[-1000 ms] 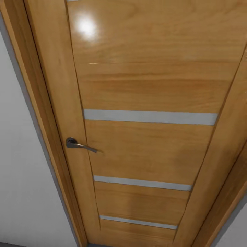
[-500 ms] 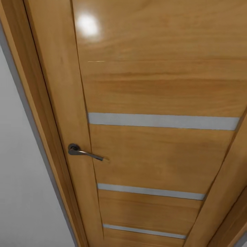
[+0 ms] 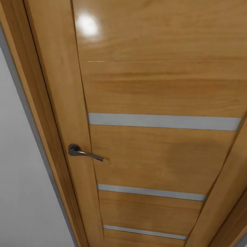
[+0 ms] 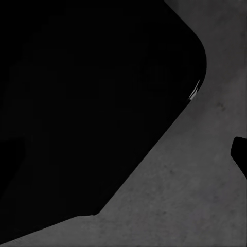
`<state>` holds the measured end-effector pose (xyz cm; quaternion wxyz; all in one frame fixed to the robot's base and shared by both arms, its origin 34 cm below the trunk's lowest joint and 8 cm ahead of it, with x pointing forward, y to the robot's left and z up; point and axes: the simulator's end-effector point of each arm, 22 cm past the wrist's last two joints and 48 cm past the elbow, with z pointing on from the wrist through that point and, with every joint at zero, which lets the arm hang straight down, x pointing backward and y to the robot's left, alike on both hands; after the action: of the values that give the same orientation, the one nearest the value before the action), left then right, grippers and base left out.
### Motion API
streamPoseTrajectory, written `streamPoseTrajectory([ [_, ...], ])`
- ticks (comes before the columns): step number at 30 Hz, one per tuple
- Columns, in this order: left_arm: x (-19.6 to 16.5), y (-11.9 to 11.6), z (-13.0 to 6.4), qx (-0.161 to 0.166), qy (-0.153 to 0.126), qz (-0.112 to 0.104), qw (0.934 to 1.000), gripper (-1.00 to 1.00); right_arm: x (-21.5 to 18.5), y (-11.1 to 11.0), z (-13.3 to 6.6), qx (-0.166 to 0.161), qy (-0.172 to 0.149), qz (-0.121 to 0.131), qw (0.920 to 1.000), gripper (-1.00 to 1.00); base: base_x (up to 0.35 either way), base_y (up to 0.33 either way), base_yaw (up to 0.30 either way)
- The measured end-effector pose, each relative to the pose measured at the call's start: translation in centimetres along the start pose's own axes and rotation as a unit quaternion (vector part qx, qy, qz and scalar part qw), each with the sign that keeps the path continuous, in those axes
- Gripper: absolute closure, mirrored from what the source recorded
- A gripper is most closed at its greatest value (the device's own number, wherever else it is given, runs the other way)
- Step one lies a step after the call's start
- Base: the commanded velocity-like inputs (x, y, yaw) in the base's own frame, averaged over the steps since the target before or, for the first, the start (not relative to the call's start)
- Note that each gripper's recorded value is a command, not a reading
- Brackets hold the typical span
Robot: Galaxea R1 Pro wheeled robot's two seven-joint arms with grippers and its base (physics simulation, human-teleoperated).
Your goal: Move the two storage containers from the living room to the garage. In the garage, place one container on the floor and stack the other container on top of it (either order is fine).
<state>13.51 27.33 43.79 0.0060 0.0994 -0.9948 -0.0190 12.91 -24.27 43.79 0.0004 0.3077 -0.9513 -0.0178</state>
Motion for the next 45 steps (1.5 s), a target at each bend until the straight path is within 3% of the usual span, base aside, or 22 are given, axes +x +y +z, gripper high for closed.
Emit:
streamPoseTrajectory([
  [34,-0.06,0.06,0.00,0.000,-0.001,0.000,1.0000,-1.00,-0.02,-0.15,0.00,0.002,-0.001,0.000,1.0000,-1.00,0.000,0.000,0.000],
  [39,-0.06,-0.02,0.00,0.001,-0.001,0.006,1.0000,-1.00,0.03,-0.35,-0.01,0.005,-0.001,-0.010,0.9999,-1.00,0.000,0.000,0.000],
  [45,0.03,-0.38,0.00,0.003,0.000,0.007,1.0000,-1.00,-0.60,-0.72,-0.01,0.011,-0.013,-0.011,0.9998,-1.00,0.000,0.000,0.000],
])
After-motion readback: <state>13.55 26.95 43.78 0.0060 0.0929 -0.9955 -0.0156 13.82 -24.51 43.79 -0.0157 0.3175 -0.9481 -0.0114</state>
